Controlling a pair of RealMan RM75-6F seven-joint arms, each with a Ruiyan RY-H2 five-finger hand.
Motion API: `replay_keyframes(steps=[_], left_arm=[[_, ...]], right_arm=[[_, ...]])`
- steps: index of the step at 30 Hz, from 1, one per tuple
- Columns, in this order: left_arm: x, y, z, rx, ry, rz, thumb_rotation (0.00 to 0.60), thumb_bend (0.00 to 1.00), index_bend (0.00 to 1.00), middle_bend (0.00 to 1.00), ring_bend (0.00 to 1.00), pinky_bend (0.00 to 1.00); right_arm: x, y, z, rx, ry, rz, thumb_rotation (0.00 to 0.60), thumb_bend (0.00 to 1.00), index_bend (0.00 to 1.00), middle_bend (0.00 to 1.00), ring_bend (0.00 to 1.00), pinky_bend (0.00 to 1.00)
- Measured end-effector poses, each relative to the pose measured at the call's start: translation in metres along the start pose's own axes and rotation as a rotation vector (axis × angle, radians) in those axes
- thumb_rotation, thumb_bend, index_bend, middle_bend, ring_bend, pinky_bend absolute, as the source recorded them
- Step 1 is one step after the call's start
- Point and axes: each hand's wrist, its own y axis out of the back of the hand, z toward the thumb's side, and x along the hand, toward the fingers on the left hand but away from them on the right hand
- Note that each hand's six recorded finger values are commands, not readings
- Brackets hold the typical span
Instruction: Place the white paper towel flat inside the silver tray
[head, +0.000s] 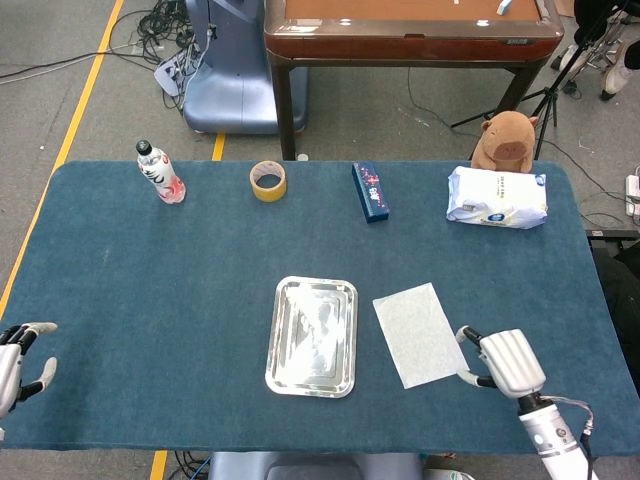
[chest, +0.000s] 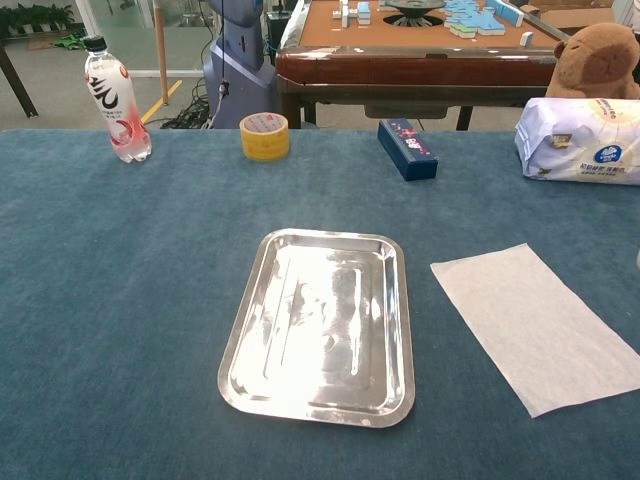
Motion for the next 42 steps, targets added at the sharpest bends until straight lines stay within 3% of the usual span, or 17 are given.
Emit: replay_keyframes(steps=[15,42], left_arm=[[-0.002,0.004,-0.002,-0.011,0.007,0.011,0.6,0.38,0.29,0.31,0.23,0.4],[-0.003,0.01,-0.005,-0.015,0.015,0.02,0.6,0.38,0.29,0.31,0.23,0.4]], right_arm=[[-0.005,-0.045,0.032,0.036,0.102,0.096,0.6,0.04,0.45,1.0,1.0,1.0],[-0.018,-0.071,0.041,0.067,0.112,0.12,0.6,0.05,0.45,1.0,1.0,1.0]])
